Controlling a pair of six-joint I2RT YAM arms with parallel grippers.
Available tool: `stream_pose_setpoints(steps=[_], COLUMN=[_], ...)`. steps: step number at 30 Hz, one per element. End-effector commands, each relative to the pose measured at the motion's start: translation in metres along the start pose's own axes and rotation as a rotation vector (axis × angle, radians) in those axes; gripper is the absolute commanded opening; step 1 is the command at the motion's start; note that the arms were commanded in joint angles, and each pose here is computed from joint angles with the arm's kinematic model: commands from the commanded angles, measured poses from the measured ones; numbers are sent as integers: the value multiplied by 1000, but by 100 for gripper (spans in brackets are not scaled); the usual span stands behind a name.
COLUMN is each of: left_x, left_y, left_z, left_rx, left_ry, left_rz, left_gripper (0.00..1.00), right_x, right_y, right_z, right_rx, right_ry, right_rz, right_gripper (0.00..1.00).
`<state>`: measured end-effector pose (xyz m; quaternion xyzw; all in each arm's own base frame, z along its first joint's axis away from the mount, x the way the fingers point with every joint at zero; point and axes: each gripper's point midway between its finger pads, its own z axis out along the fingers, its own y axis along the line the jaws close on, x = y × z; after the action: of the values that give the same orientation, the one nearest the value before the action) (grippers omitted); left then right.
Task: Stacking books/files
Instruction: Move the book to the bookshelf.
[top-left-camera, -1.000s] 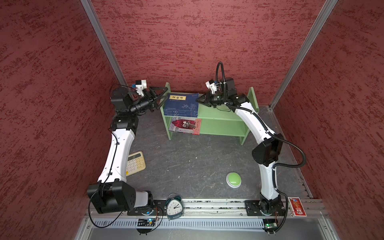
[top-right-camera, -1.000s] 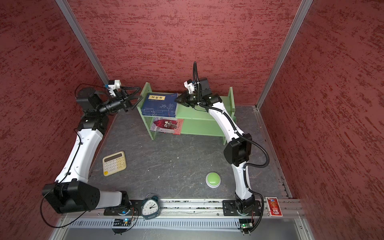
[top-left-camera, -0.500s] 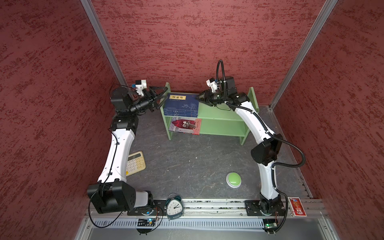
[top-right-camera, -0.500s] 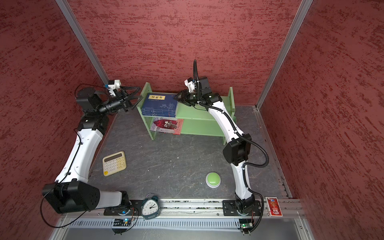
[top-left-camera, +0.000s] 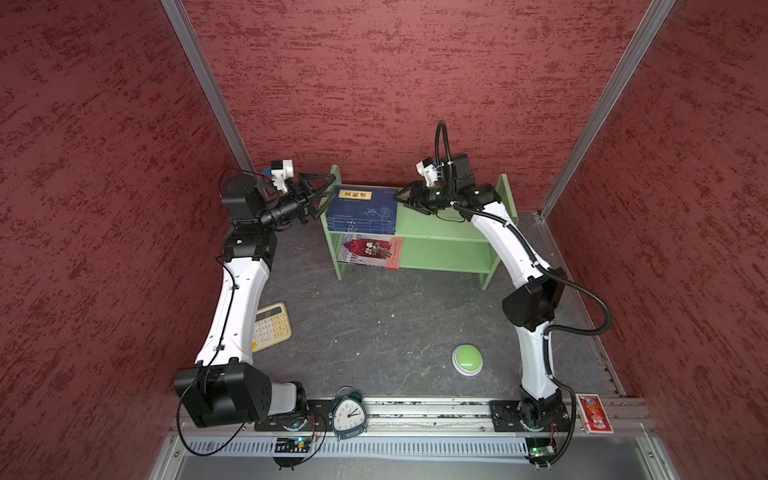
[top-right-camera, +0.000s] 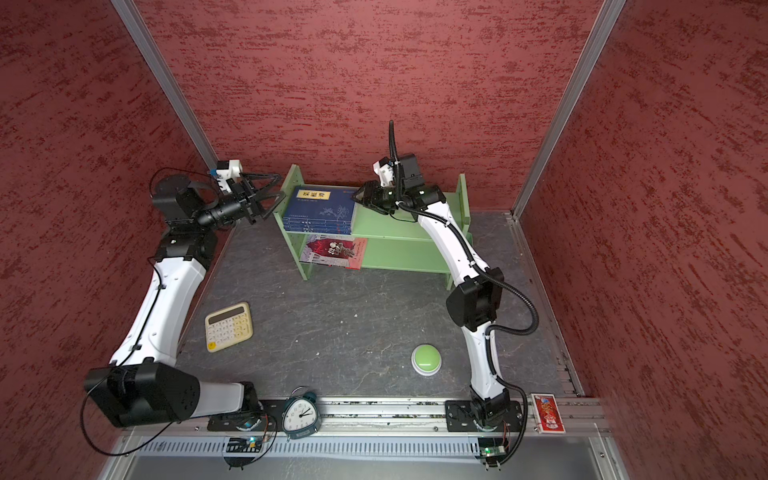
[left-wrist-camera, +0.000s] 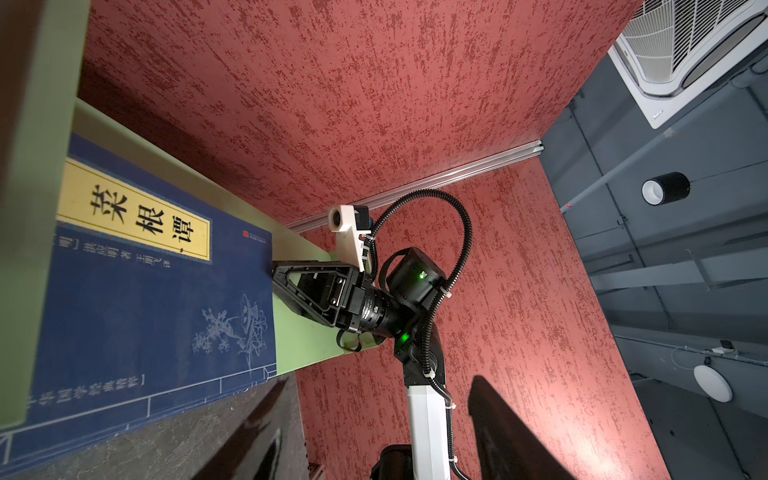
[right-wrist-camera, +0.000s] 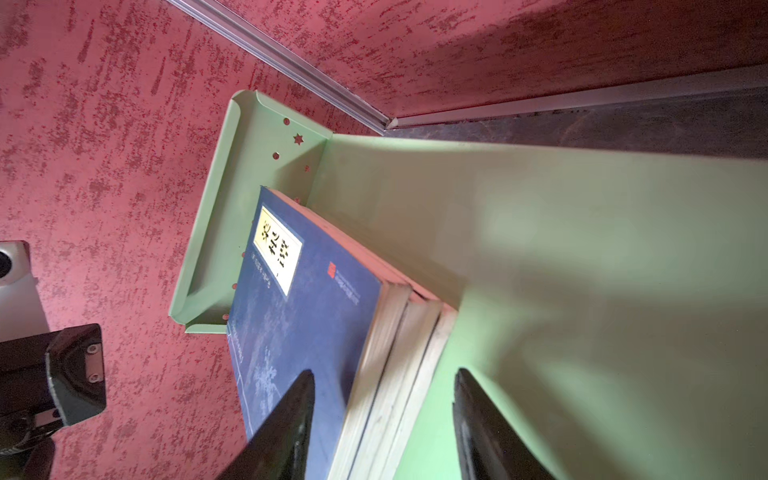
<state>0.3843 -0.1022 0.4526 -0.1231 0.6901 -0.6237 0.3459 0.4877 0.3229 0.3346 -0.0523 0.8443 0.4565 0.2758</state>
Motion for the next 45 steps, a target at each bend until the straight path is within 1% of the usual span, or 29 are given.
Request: stream_pose_setpoints(steps=[1, 3, 7, 9, 11, 12, 13, 14, 16, 18, 20, 21, 22, 24, 26, 29, 33, 37, 40, 42, 45], left_x=[8, 13, 20, 26, 34, 37, 41, 46, 54, 61, 68, 70, 72, 73, 74, 79, 93, 119, 136, 147, 159], left_y=[8, 21, 42, 47, 56, 61, 67, 76, 93, 111, 129, 136, 143, 152, 161, 171, 188, 209, 218, 221, 227], left_z=[-10, -15, -28, -33, -37, -39, -41, -43, -47, -49, -51, -51, -52, -52, -52, -51, -51, -48, -42, -36, -28], left_rx=[-31, -60, -103, -117, -138, -149, -160, -173, -196, -217, -240, -249, -262, -271, -280, -293, -316, -353, -358, -350, -355], left_ry=[11, 22, 14, 12, 13, 18, 23, 28, 33, 42, 52, 53, 53, 54, 55, 65, 109, 192, 256, 302, 357], left_rz=[17, 5, -4, 10, 25, 27, 28, 18, -19, -55, -84, -90, -99, -105, -114, -125, -126, -137, -118, -95, -80], left_gripper=[68, 68, 68, 69, 71, 71, 72, 73, 73, 73, 73, 73, 73, 73, 73, 73, 73, 73, 73, 73, 73], right_x=[-8, 1, 19, 37, 64, 77, 92, 109, 144, 173, 206, 218, 229, 247, 260, 273, 276, 273, 272, 267, 258], right_y=[38, 48, 65, 69, 72, 74, 75, 74, 72, 70, 57, 50, 41, 28, 14, -6, -16, -26, -33, -38, -37], right_z=[-47, -63, -101, -116, -127, -130, -134, -135, -133, -130, -116, -109, -101, -86, -70, -49, -22, 3, 16, 21, 32], right_rx=[33, 65, 41, 31, -5, -32, -57, -76, -109, -131, -127, -113, -93, -109, -161, -182, -185, -174, -171, -169, -186], right_ry=[-91, -119, -196, -212, -210, -201, -191, -177, -137, -110, -63, -46, -34, -38, -60, -70, -60, -58, -66, -88, -100], right_rz=[-132, -189, -230, -245, -264, -267, -277, -288, -326, -352, -354, -354, -348, -294, -190, -87, -24, 44, 94, 130, 137], right_gripper=[54, 54, 52, 51, 49, 47, 42, 38, 36, 31, 27, 26, 23, 22, 18, 15, 14, 12, 9, 9, 9])
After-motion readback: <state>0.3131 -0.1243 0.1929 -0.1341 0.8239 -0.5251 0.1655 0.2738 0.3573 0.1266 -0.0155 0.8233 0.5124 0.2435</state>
